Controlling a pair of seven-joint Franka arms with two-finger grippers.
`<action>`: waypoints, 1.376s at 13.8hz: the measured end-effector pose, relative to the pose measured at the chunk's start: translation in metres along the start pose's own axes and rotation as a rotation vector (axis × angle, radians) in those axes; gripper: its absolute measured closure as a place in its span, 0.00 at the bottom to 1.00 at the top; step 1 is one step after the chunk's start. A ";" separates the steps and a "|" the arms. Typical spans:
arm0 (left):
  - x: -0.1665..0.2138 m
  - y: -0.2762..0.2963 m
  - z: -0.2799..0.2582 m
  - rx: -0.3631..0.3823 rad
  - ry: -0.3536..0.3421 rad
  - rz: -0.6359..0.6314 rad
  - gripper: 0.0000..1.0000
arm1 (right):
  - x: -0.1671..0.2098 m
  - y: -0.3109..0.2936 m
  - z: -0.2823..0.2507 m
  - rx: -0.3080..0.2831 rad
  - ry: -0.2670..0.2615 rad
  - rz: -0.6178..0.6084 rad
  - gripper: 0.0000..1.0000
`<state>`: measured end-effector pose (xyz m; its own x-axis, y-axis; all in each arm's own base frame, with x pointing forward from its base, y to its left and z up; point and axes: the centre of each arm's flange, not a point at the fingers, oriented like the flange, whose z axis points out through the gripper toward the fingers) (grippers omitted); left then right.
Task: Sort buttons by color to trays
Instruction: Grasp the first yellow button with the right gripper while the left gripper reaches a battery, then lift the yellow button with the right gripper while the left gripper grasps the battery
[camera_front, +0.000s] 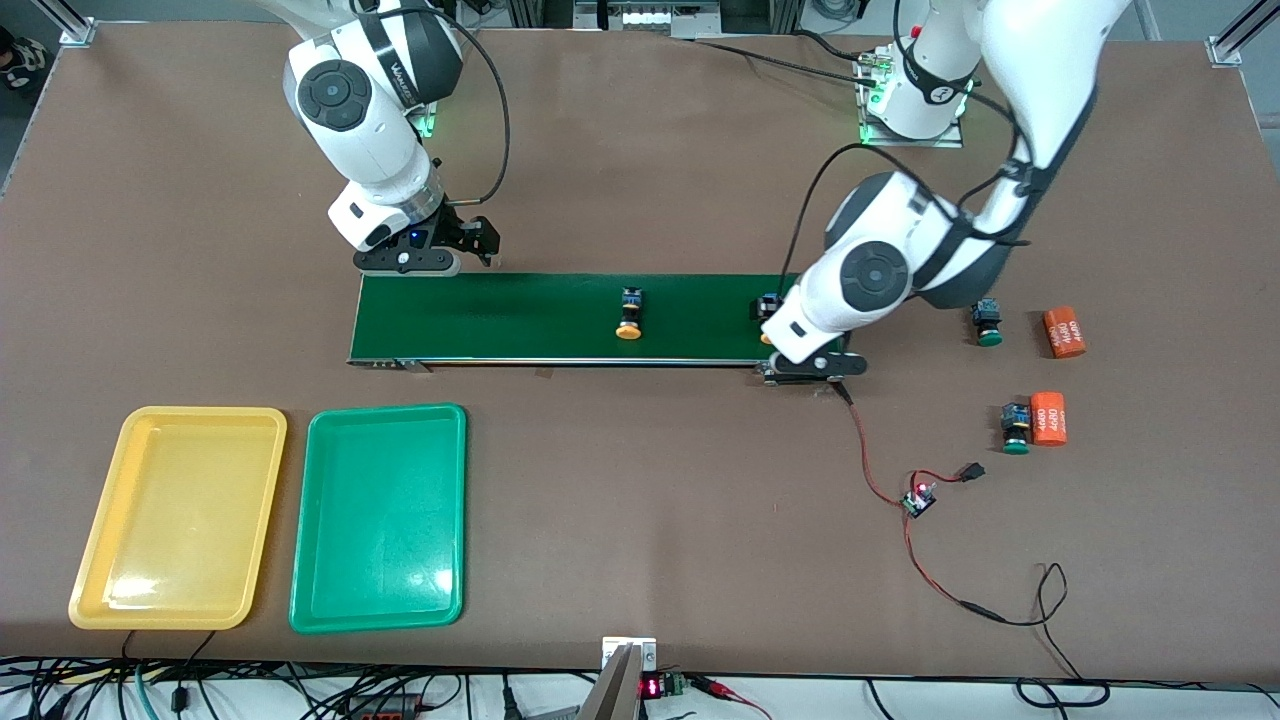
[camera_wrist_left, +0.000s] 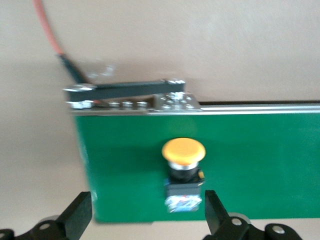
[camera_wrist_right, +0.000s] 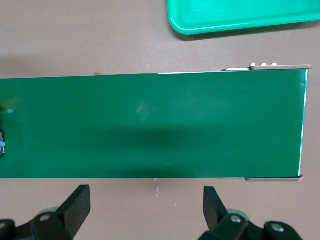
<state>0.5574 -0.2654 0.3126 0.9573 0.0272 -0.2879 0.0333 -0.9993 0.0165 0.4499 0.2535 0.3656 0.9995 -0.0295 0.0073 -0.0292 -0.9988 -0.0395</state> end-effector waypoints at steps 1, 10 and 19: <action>0.007 -0.017 -0.023 0.005 -0.006 -0.028 0.00 | 0.001 0.001 0.000 0.000 0.001 0.002 0.00; 0.053 -0.278 -0.037 0.139 -0.149 -0.186 0.00 | 0.007 -0.002 -0.009 0.012 0.020 0.009 0.00; 0.042 -0.450 0.078 0.110 -0.081 -0.118 0.00 | 0.018 -0.068 0.030 0.024 0.014 0.099 0.00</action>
<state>0.5602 0.1835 0.2179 0.9223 0.1464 -0.3576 0.1080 -0.9862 -0.1252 0.4698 0.3217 0.3387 0.9916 -0.1286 0.0162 -0.1273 -0.9897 -0.0651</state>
